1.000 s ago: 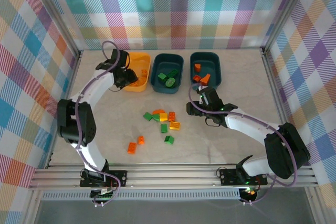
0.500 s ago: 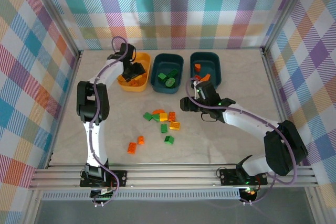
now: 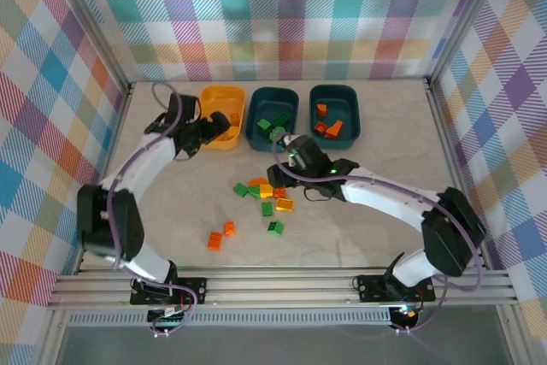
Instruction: Sort the legos into containers by color
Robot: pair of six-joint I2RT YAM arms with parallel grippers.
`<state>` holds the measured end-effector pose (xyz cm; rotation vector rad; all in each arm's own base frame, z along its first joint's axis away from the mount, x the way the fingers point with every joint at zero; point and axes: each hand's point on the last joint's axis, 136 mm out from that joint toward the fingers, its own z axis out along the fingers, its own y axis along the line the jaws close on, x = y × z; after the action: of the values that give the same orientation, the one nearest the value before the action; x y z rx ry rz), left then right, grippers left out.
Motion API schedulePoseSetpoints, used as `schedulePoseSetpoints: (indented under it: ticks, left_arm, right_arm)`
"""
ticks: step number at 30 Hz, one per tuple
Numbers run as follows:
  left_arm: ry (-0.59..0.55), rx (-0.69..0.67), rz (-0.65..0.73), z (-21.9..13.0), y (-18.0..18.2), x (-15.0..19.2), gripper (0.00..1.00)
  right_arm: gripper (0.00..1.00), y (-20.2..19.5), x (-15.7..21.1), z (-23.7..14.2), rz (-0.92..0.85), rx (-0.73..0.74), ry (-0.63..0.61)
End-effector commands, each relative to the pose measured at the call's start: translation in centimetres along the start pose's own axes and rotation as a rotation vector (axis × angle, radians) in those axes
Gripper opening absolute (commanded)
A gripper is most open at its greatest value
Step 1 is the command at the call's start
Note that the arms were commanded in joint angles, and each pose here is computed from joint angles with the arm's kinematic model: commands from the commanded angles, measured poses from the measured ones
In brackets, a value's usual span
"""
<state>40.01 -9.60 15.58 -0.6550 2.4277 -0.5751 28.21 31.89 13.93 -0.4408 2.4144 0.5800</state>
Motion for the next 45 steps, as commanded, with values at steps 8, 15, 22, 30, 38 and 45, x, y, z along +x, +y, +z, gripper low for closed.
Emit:
schedulePoseSetpoints:
  ticks: [8, 15, 22, 30, 38, 45]
  left_arm:
    - [0.073, -0.001, -0.13, -1.9, 7.2, 9.4, 1.0]
    - [0.103, 0.005, -0.125, -1.6, 7.8, 10.6, 1.0]
    - [0.103, 0.024, -0.121, -1.6, 7.5, 10.7, 1.0]
    - [0.08, 0.014, -0.094, -2.6, 7.6, 10.3, 1.0]
    - [0.08, 0.025, -0.098, -2.8, 7.2, 10.1, 1.0]
    - [0.083, 0.018, -0.093, -2.9, 7.2, 10.1, 1.0]
  right_arm:
    - [0.68, -0.4, 3.8, 5.8, -0.069, 0.193, 0.16]
    - [0.64, -1.6, 4.9, 7.5, -0.113, 0.264, 0.221]
    - [0.67, -0.8, 5.2, 8.9, -0.136, 0.232, 0.255]
    - [0.67, 0.3, 4.8, 9.8, -0.168, 0.186, 0.264]
    - [0.65, 3.2, 5.9, 9.1, -0.205, -0.02, 0.284]
    - [0.6, 2.8, 6.4, 9.7, -0.272, -0.004, 0.318]
